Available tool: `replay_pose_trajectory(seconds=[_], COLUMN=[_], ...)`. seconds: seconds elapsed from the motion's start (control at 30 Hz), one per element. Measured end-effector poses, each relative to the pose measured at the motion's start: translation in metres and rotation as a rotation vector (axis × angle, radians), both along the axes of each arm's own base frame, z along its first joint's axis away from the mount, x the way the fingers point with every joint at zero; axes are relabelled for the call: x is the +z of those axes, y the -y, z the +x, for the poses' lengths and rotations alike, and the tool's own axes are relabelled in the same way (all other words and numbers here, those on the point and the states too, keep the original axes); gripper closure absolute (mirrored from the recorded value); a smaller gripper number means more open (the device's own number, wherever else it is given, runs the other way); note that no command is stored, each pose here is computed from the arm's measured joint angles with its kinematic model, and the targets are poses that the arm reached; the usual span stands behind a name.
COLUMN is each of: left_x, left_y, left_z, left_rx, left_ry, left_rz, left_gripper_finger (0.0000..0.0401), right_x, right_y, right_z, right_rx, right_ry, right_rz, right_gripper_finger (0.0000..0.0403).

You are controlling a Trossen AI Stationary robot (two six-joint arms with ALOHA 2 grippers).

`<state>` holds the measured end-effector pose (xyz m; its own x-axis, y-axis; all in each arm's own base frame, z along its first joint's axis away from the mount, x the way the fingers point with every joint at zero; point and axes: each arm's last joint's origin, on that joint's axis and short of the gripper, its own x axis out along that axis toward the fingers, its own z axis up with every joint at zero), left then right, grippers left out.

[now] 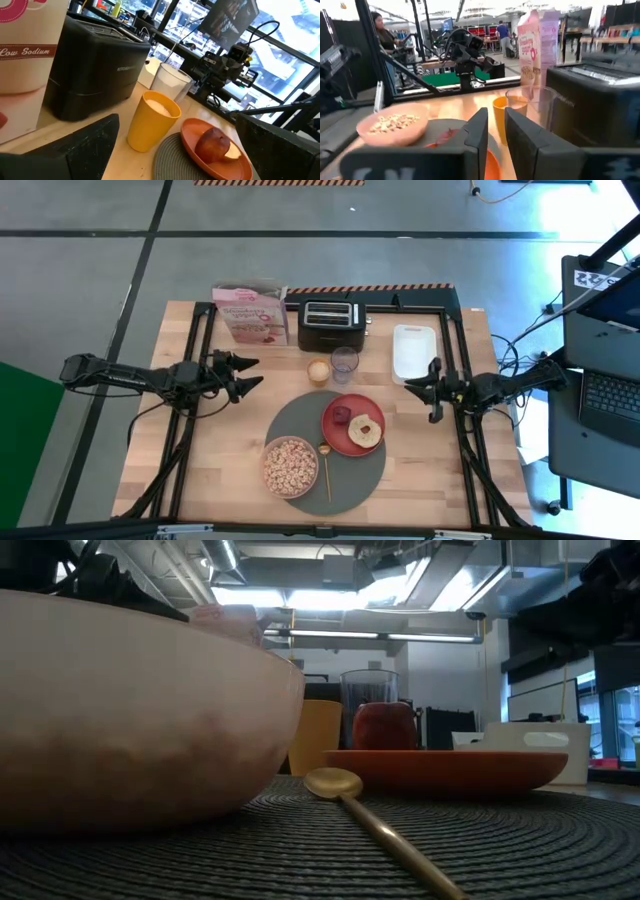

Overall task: Arrange a breakfast setting
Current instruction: Return to Home Position

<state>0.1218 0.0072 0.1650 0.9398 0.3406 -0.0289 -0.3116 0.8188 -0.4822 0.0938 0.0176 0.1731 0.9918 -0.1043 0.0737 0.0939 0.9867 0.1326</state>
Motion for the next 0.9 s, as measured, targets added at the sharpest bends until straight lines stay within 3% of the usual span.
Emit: replay_pose_trajectory(seconds=[0.43, 0.9], left_x=[0.0000, 0.0001], left_y=[0.0000, 0.0000], left_z=[0.0000, 0.0000], left_rx=[0.001, 0.001], left_ry=[0.000, 0.000], left_rz=[0.001, 0.001], left_gripper_finger=[0.0005, 0.0005], right_x=[-0.0042, -0.0045], right_y=[-0.0009, -0.0010], right_z=[0.0033, 0.0034], right_rx=[-0.024, -0.023], right_ry=[-0.095, -0.100], right_rz=[-0.416, -0.437], right_gripper_finger=[0.0336, 0.0336])
